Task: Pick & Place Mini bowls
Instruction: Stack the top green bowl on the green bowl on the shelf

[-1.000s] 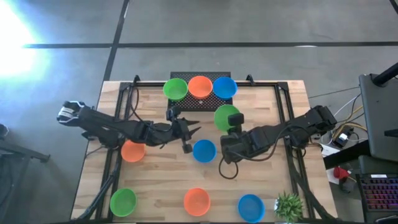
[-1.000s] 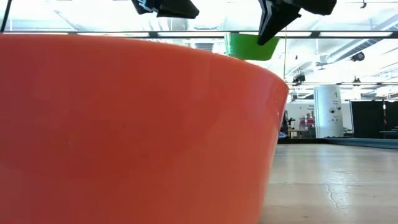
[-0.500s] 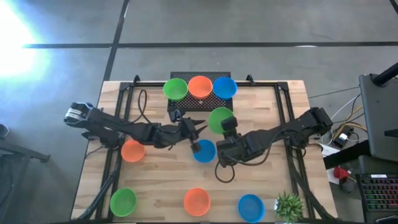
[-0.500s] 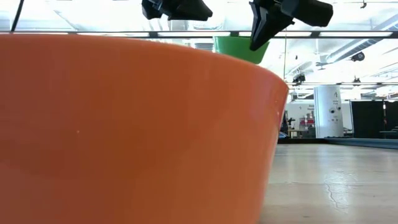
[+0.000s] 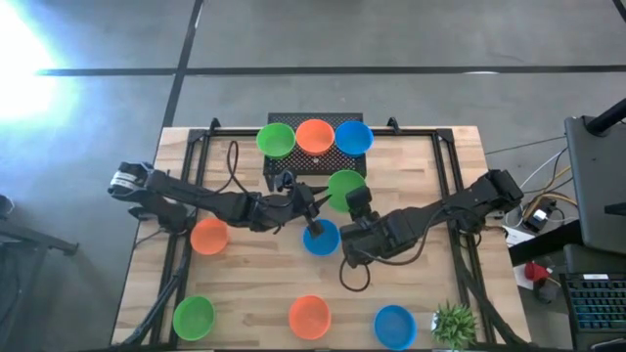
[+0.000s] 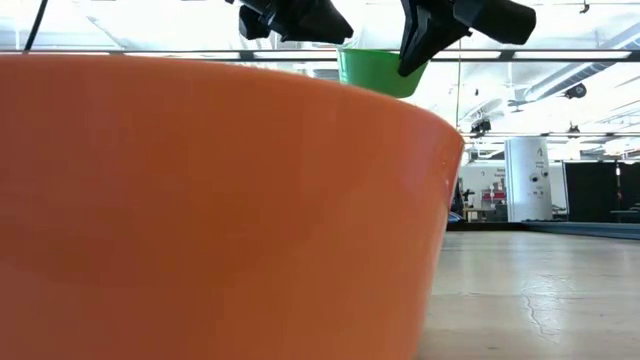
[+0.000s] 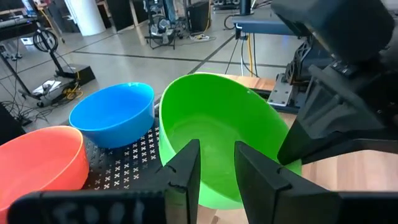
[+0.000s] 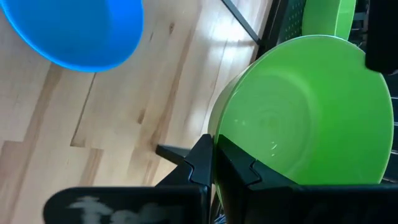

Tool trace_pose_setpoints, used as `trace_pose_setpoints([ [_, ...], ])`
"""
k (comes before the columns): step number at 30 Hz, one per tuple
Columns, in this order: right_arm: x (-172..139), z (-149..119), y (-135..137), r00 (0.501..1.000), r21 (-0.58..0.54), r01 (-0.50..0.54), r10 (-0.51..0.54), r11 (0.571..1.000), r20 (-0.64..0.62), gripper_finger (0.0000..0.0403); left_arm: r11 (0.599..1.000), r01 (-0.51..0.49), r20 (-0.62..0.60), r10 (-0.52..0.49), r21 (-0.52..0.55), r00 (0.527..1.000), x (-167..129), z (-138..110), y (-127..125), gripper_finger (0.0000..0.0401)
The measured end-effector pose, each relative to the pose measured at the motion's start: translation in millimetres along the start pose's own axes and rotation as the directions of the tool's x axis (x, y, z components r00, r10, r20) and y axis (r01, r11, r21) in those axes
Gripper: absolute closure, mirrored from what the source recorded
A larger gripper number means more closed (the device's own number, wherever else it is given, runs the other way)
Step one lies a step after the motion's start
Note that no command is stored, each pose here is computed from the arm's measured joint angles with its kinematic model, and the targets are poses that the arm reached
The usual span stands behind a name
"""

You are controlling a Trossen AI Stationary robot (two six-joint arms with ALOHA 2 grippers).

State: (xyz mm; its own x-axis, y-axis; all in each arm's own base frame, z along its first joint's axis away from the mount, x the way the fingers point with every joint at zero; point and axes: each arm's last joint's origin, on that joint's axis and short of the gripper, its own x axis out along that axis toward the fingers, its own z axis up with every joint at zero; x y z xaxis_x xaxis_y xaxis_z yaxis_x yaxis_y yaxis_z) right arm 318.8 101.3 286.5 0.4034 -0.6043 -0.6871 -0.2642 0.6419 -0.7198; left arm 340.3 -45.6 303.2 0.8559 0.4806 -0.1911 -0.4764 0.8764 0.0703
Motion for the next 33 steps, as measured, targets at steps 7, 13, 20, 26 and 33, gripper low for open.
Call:
trace_pose_setpoints([
  [7, -1.5, 0.4, 1.5, 1.0, -0.017, -0.001, 0.001, 1.0, 0.004, 0.0392, 1.0, -0.012, -0.024, 0.012, 0.023, 1.0, -1.2, 4.3, 0.7, 0.0307],
  [13, -1.5, 0.3, 1.3, 1.0, -0.046, 0.0, 0.0, 0.999, 0.004, 0.0392, 0.994, -0.113, -0.018, 0.113, 0.007, 0.993, -1.3, 4.6, 3.9, 0.0307],
  [20, -1.4, 0.2, 0.5, 1.0, -0.07, 0.03, -0.03, 0.997, 0.0, 0.0392, 0.993, -0.118, -0.03, 0.117, -0.033, 0.993, -1.1, 3.2, 4.4, 0.0307],
  [26, -1.5, 0.4, -0.1, 0.999, -0.081, 0.048, -0.048, 0.996, -0.001, 0.0392, 0.99, -0.123, -0.031, 0.122, -0.067, 0.992, -0.2, 3.2, 5.8, 0.0307],
  [33, -1.4, 2.9, -0.7, 0.998, -0.109, 0.057, -0.055, 0.992, 0.018, 0.0392, 0.975, -0.149, -0.043, 0.143, -0.162, 0.989, 4.0, 2.0, 12.0, 0.0307],
])
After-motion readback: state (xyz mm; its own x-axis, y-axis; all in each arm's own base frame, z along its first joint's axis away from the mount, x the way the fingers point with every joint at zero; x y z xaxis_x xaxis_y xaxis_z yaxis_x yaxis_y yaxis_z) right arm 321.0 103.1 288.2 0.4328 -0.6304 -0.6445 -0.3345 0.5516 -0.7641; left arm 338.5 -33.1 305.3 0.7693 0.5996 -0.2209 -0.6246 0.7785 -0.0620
